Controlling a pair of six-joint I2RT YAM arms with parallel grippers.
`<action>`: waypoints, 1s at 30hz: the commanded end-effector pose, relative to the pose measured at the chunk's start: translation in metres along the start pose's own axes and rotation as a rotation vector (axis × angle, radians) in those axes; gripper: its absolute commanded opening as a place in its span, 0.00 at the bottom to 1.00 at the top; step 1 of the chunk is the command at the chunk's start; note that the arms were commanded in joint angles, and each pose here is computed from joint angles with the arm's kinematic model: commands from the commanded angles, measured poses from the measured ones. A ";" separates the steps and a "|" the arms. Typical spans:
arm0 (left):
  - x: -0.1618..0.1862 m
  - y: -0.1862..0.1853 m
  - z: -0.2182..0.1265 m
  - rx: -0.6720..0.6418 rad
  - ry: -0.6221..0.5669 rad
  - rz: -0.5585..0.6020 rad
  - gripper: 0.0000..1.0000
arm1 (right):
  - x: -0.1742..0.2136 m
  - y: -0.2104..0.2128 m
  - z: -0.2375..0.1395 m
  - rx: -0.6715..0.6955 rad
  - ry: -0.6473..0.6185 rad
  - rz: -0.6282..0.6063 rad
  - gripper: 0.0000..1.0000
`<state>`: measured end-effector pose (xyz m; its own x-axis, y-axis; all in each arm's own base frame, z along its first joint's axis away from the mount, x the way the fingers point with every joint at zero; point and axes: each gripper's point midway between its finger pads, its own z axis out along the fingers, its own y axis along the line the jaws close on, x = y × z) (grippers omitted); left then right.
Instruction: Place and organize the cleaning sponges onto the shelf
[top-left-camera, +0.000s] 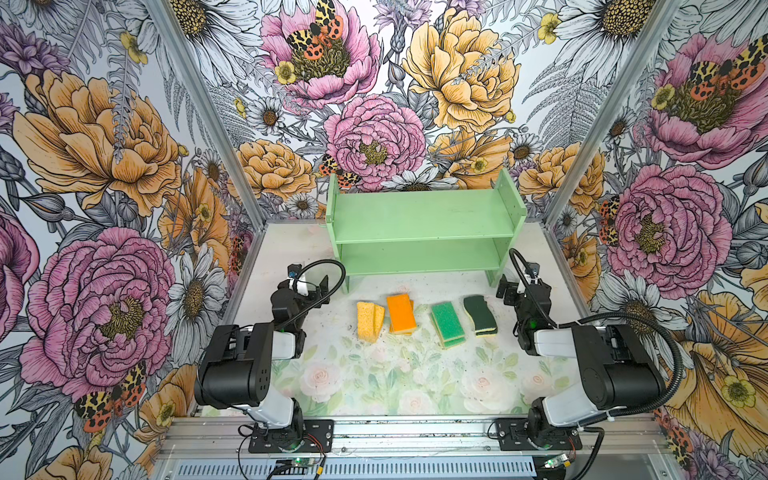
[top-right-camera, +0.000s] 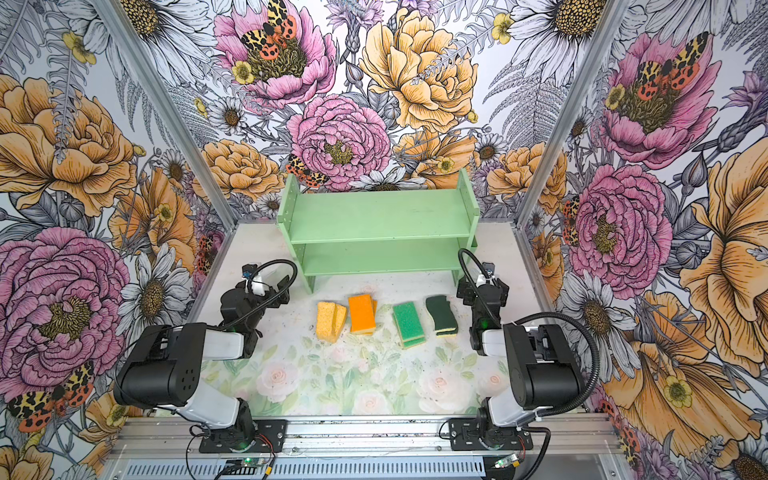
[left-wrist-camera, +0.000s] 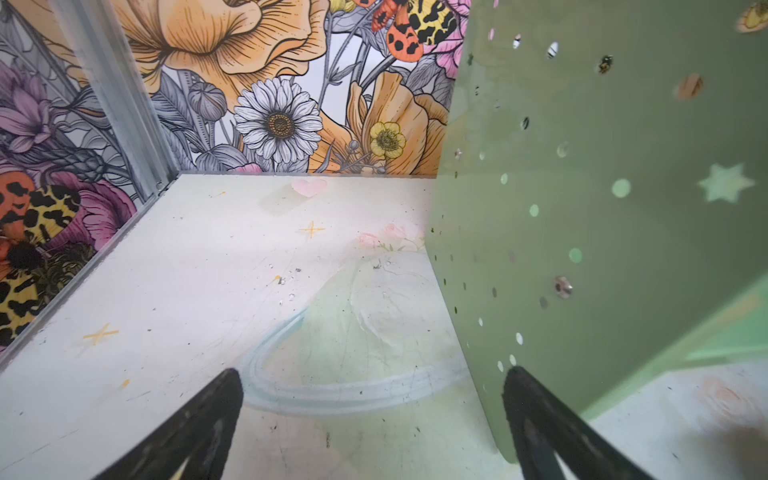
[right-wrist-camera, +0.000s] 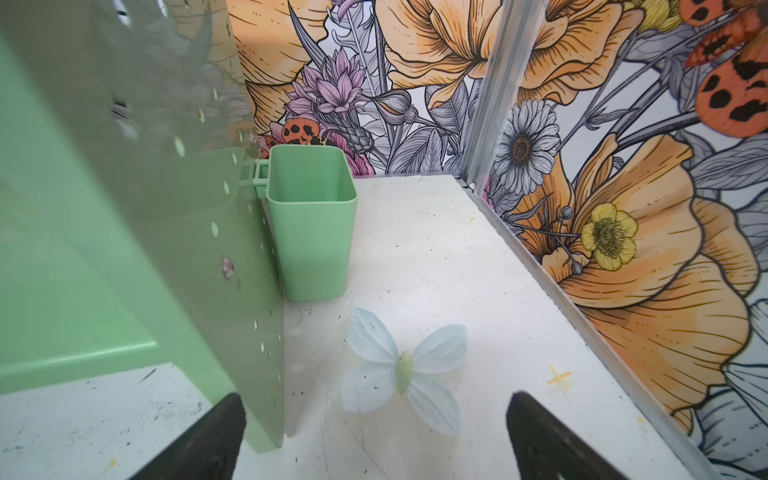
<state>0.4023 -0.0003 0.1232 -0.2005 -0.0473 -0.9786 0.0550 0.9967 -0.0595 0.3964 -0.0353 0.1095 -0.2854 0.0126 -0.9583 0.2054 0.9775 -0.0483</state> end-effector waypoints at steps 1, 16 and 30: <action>-0.008 0.014 0.002 -0.076 -0.022 -0.024 0.99 | -0.005 -0.001 0.001 -0.001 -0.021 0.014 1.00; -0.038 0.020 -0.027 -0.194 -0.091 -0.022 0.99 | -0.013 0.005 -0.007 -0.039 -0.041 0.001 1.00; -0.065 0.003 -0.081 -0.114 -0.015 -0.264 0.99 | -0.023 0.055 -0.064 -0.321 0.363 0.116 1.00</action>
<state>0.3461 0.0199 0.2261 -0.0870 -0.2082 -0.9742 -0.1195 0.9730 -0.1972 0.3851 0.0078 0.1861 -0.3868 0.0894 -0.9178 0.0122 0.9957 0.0919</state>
